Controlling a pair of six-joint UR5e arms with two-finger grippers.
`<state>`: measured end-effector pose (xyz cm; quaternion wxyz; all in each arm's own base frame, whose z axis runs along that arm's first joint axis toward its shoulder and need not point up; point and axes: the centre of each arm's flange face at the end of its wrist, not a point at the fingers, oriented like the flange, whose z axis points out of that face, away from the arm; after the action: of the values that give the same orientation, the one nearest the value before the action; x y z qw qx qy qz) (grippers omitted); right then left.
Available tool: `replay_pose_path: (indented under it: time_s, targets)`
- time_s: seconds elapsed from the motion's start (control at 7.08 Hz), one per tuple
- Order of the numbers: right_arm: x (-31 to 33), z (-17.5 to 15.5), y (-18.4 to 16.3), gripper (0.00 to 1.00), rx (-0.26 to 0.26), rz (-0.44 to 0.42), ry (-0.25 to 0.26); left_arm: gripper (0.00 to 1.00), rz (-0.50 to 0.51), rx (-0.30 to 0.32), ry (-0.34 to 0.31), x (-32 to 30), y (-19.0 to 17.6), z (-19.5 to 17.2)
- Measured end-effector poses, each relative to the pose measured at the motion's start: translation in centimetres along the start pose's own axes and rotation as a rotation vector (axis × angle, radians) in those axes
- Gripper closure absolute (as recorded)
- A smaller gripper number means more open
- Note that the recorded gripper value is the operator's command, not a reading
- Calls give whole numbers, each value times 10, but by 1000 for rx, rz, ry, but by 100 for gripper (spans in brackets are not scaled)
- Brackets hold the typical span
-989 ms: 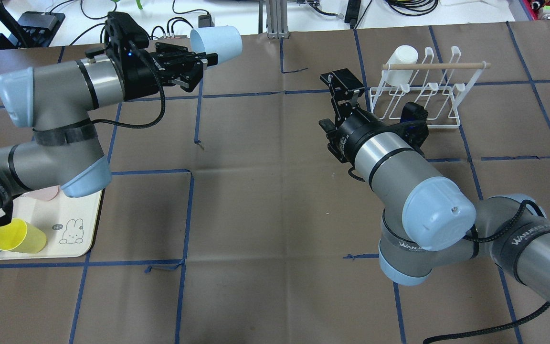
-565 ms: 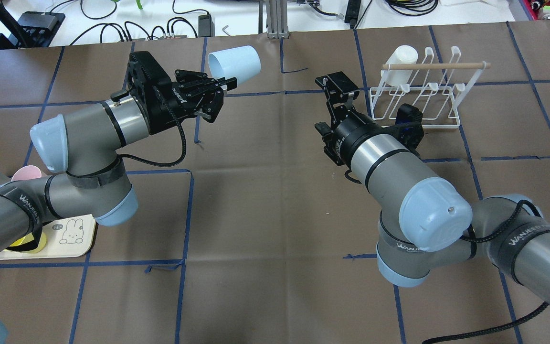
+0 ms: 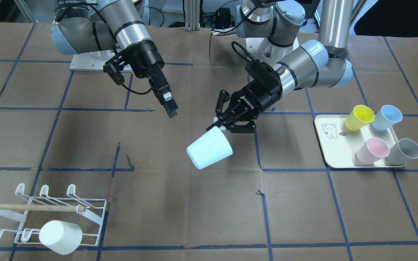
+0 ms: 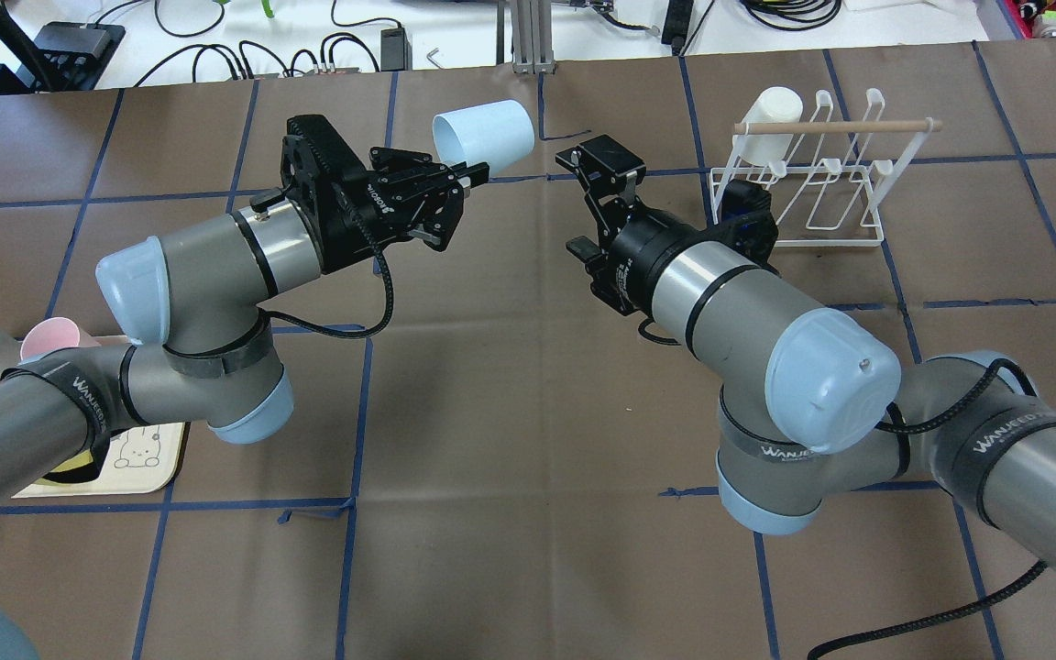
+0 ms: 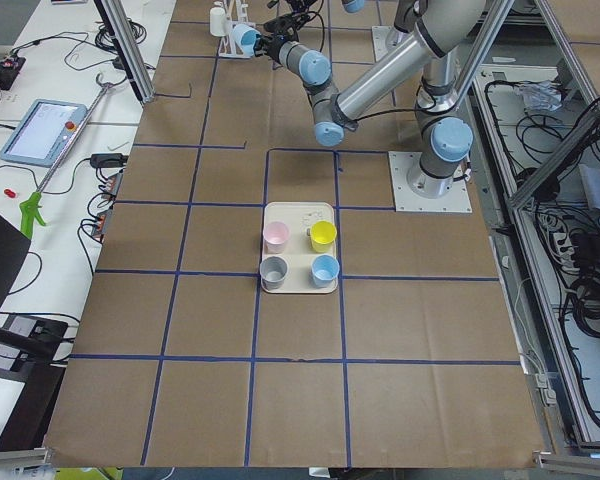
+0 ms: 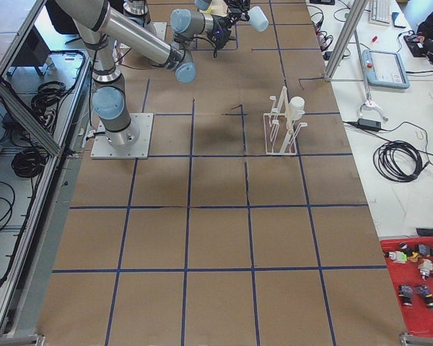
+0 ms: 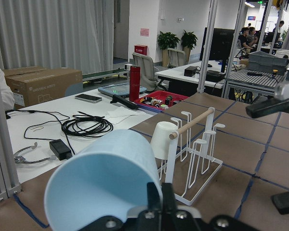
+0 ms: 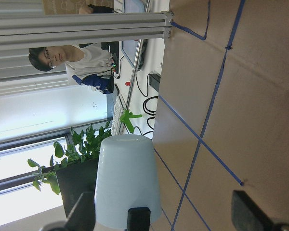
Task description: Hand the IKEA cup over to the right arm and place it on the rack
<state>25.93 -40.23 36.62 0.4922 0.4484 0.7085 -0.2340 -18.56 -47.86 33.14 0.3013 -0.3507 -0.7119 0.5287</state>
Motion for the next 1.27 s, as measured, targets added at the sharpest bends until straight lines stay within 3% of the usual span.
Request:
replay_pose_path:
  time_s: [0.28,0.85,1.27]
  targets:
    - [-7,16,-5,4,-4,-14,5,92,-1,0,1,1,0,1]
    - [-19,53,-6,0,-21,72,17,92,-7,0,1,1,0,1]
    - [-31,75,-10,0,-24,80,25,92,-6,0,0,1,-1,1]
